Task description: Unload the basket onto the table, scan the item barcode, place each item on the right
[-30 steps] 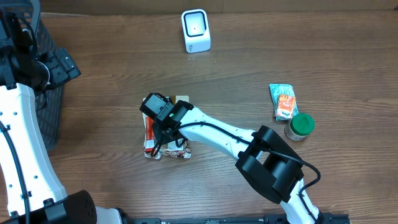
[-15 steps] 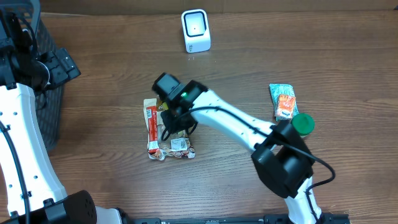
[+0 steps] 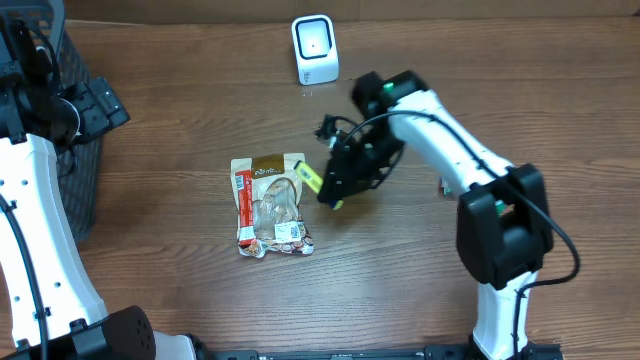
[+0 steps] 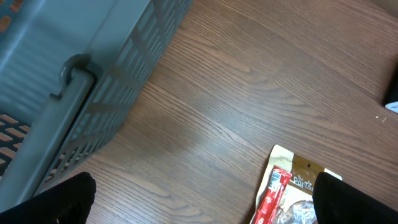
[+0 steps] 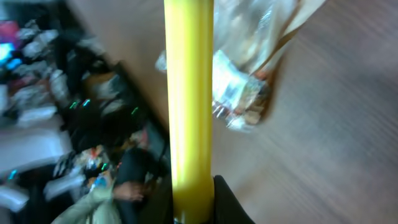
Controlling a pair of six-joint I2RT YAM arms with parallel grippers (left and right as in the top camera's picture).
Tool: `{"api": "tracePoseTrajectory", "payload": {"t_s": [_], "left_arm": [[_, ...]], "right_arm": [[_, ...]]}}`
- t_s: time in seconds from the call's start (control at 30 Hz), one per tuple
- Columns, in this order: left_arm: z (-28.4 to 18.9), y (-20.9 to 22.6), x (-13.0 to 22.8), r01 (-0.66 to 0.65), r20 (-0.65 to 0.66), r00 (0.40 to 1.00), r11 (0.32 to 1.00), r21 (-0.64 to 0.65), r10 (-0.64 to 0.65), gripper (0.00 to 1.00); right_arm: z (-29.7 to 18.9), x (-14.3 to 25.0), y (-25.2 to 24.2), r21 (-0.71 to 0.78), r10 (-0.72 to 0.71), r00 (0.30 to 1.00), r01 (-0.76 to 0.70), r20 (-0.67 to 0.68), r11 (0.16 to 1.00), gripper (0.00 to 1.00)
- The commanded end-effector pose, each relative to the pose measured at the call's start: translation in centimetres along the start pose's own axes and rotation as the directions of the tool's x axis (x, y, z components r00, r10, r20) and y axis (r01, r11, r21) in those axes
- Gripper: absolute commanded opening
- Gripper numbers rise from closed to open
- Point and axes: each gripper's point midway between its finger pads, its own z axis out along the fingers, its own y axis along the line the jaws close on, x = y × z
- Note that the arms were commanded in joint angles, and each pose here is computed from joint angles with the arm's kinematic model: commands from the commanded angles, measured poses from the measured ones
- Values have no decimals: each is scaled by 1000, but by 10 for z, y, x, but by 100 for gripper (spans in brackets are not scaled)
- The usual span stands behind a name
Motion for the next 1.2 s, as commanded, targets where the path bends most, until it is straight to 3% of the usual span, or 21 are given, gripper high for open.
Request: {"api": "tracePoseTrajectory", "payload": {"t_s": [0.0,0.27,1.17], "left_arm": [[-6,-1,-4,-5,19,1000,1000,8,5,100],[-6,-1,-4,-5,19,1000,1000,8,5,100],[-6,-1,-4,-6,19,1000,1000,8,6,100]], "right_arm": [[-34,6,48,-87,-342,932,353,123,931,4],[-58,33,66,-59,-501,854,513,140,857,4],[-58,34,68,-55,-506,851,517,142,854,4]]}}
